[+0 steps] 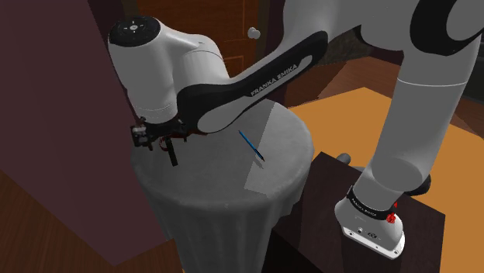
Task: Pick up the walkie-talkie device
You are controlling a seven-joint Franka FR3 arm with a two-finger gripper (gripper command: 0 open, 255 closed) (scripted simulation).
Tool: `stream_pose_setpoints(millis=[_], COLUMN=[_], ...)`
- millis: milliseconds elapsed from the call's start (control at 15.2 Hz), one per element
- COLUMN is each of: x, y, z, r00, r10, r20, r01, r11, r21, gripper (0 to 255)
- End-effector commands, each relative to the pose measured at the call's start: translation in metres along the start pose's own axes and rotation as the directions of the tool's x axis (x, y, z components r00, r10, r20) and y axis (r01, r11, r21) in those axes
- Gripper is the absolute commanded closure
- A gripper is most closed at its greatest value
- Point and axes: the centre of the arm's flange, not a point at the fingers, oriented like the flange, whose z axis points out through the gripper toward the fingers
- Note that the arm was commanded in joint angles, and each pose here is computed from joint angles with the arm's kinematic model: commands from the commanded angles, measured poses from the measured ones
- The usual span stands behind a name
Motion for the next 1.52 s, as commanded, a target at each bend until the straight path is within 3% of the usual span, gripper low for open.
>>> stream_pose_setpoints(millis=[0, 66, 132, 726, 1452], x=[-0.003, -0.003, -0.002, -0.003, 0.020], y=[0.001, 0.001, 0.002, 0.001, 0.001], z=[0.006, 0.006, 0.006, 0.006, -0.047], r00=[1.000, 1.000, 1.000, 1.000, 1.000], r10=[0.000, 0.000, 0.000, 0.000, 0.000], r20=[0.000, 0.000, 0.000, 0.000, 0.000], r01=[0.000, 0.000, 0.000, 0.000, 0.000], r11=[1.000, 1.000, 1.000, 1.000, 1.000], r21=[0.000, 0.000, 0.000, 0.000, 0.000], gripper=[0, 0, 255, 255, 255])
